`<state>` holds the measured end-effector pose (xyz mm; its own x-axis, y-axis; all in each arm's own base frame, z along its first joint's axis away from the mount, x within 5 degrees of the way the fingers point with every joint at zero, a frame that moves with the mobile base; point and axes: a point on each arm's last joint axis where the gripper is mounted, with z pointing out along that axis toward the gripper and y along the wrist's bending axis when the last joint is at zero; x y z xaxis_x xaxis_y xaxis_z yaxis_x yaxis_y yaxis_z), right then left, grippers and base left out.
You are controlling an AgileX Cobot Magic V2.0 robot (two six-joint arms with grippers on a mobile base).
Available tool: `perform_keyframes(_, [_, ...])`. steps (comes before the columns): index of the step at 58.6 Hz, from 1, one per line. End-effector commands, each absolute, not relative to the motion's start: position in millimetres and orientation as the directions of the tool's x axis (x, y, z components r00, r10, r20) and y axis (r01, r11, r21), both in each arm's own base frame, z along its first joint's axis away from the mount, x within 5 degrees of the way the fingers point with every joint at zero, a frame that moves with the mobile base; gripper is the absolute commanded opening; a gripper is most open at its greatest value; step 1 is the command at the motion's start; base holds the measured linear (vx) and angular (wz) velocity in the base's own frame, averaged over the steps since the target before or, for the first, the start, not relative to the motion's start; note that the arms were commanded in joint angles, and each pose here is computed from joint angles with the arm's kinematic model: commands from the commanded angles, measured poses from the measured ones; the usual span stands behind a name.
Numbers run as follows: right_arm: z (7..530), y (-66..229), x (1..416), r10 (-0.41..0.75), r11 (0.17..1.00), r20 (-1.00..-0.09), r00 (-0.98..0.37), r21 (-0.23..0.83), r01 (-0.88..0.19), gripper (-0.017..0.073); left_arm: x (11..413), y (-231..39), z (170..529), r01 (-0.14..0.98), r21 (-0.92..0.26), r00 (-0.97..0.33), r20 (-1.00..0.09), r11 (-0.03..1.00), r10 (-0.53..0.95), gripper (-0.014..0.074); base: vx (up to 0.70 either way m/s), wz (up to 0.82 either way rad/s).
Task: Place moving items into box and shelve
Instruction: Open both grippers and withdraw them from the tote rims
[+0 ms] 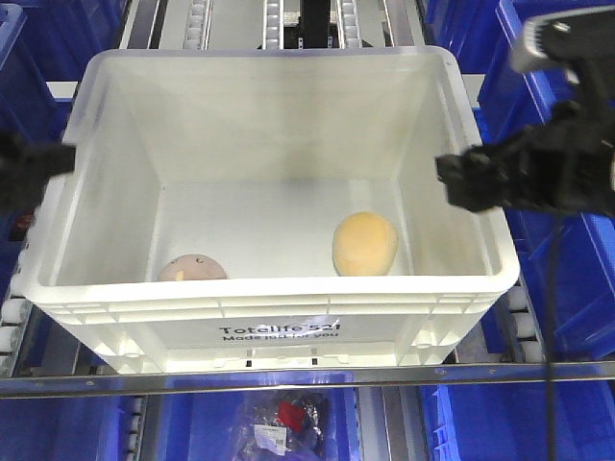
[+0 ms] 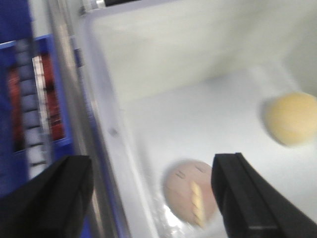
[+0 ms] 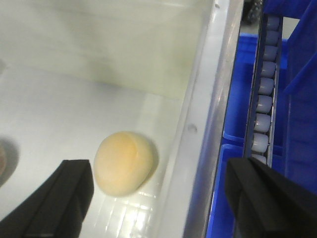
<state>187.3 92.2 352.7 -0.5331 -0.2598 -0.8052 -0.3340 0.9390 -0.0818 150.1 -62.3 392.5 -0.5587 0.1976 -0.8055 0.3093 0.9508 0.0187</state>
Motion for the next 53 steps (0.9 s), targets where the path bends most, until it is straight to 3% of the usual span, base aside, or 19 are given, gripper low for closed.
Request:
perform_keyframes(1, [367.8,80.8,164.2,-0.263,0.921,-0.868,-0.421,-0.096,-0.378,0.0577,128.3,-59.5,396.4,0.383,-0.017,-0.468,-0.866,0.924,0.178,0.0566,0.00,0.00])
perform_keyframes(17, [344.0,47.5,92.1,-0.347,0.861,-0.844,-0.408,-0.115,-0.496,0.0577,70.1,-38.0,342.6,0.461,-0.032,-0.425,-0.885,0.887,0.189,0.0559,0.00,0.00])
perform_keyframes(34, [328.6,32.3,67.8,-0.318,0.875,-0.839,-0.441,-0.081,-0.477,0.0559,55.8,-30.9,319.5,0.462,-0.034,-0.422,-0.887,0.886,0.186,0.0545,0.00,0.00])
perform_keyframes(42, [326.7,29.8,67.6,-0.339,0.878,-0.824,-0.455,-0.104,-0.467,0.0468,56.0,-30.8,317.5,0.461,-0.033,-0.429,-0.883,0.887,0.191,0.0459,0.00,0.00])
perform_keyframes(53, [325.8,30.0,66.8,-0.338,0.878,-0.818,-0.466,-0.095,-0.469,0.0230,56.1,-30.7,317.5,0.461,-0.031,-0.428,-0.883,0.887,0.192,0.0257,0.00,0.00])
